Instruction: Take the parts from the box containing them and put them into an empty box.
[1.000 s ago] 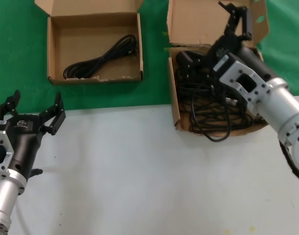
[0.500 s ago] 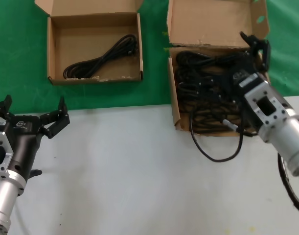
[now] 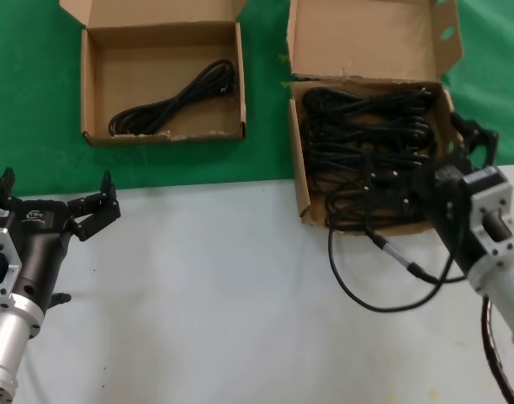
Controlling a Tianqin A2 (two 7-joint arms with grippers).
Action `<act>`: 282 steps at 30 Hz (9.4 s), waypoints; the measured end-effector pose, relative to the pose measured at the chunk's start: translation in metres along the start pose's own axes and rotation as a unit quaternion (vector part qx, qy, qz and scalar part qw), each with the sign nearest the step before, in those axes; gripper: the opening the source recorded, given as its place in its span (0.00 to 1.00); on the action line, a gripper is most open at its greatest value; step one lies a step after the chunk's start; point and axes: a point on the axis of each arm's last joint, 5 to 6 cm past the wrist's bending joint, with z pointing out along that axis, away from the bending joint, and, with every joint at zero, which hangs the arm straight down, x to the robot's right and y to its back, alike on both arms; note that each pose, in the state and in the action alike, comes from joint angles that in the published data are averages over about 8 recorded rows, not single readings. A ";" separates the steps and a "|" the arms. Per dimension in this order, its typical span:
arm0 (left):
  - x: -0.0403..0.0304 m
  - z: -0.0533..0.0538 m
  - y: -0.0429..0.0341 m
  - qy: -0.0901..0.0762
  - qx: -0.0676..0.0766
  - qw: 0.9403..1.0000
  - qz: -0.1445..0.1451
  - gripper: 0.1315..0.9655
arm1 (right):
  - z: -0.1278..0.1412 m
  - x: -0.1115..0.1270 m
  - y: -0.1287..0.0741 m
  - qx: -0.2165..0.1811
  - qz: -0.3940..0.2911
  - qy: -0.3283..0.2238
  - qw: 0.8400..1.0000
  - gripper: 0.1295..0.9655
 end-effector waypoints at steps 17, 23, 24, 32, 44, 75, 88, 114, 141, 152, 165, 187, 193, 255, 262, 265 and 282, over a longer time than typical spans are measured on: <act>-0.0006 -0.001 0.0009 -0.002 -0.002 1.000 0.000 1.00 | -0.045 0.000 0.034 -0.056 0.128 0.044 0.989 1.00; -0.0006 -0.001 0.0010 -0.002 -0.002 1.000 0.000 1.00 | -0.046 0.000 0.035 -0.058 0.132 0.046 0.989 1.00; -0.0006 -0.001 0.0010 -0.002 -0.002 1.000 0.000 1.00 | -0.046 0.000 0.035 -0.058 0.132 0.046 0.988 1.00; -0.0006 -0.001 0.0010 -0.002 -0.002 1.000 0.000 1.00 | -0.046 0.000 0.035 -0.058 0.132 0.046 0.988 1.00; -0.0006 -0.001 0.0010 -0.002 -0.002 1.000 0.000 1.00 | -0.046 0.000 0.035 -0.058 0.132 0.046 0.988 1.00; -0.0006 -0.001 0.0010 -0.002 -0.002 1.000 0.000 1.00 | -0.046 0.000 0.035 -0.058 0.132 0.046 0.988 1.00; -0.0006 -0.001 0.0010 -0.002 -0.002 1.000 0.000 1.00 | -0.046 0.000 0.035 -0.058 0.132 0.046 0.988 1.00; -0.0006 -0.001 0.0010 -0.002 -0.002 1.000 0.000 1.00 | -0.046 0.000 0.035 -0.058 0.132 0.046 0.988 1.00; -0.0006 -0.001 0.0010 -0.002 -0.002 1.000 0.000 1.00 | -0.046 0.000 0.035 -0.058 0.132 0.046 0.988 1.00; -0.0006 -0.001 0.0010 -0.002 -0.002 1.000 0.000 1.00 | -0.046 0.000 0.035 -0.058 0.132 0.046 0.988 1.00; -0.0006 -0.001 0.0010 -0.002 -0.002 1.000 0.000 1.00 | -0.046 0.000 0.035 -0.058 0.132 0.046 0.988 1.00; -0.0006 -0.001 0.0010 -0.002 -0.002 1.000 0.000 1.00 | -0.046 0.000 0.035 -0.058 0.132 0.046 0.988 1.00; -0.0006 -0.001 0.0010 -0.002 -0.002 1.000 0.000 1.00 | -0.046 0.000 0.035 -0.058 0.132 0.046 0.988 1.00; -0.0006 -0.001 0.0010 -0.002 -0.002 1.000 0.000 1.00 | -0.046 0.000 0.035 -0.058 0.132 0.046 0.988 1.00; -0.0006 -0.001 0.0010 -0.002 -0.002 1.000 0.000 1.00 | -0.046 0.000 0.035 -0.058 0.132 0.046 0.988 1.00; -0.0006 -0.001 0.0010 -0.002 -0.002 1.000 0.000 1.00 | -0.046 0.000 0.035 -0.058 0.132 0.046 0.988 1.00; -0.0006 -0.001 0.0010 -0.002 -0.002 1.000 0.000 1.00 | -0.046 0.000 0.035 -0.058 0.132 0.046 0.988 1.00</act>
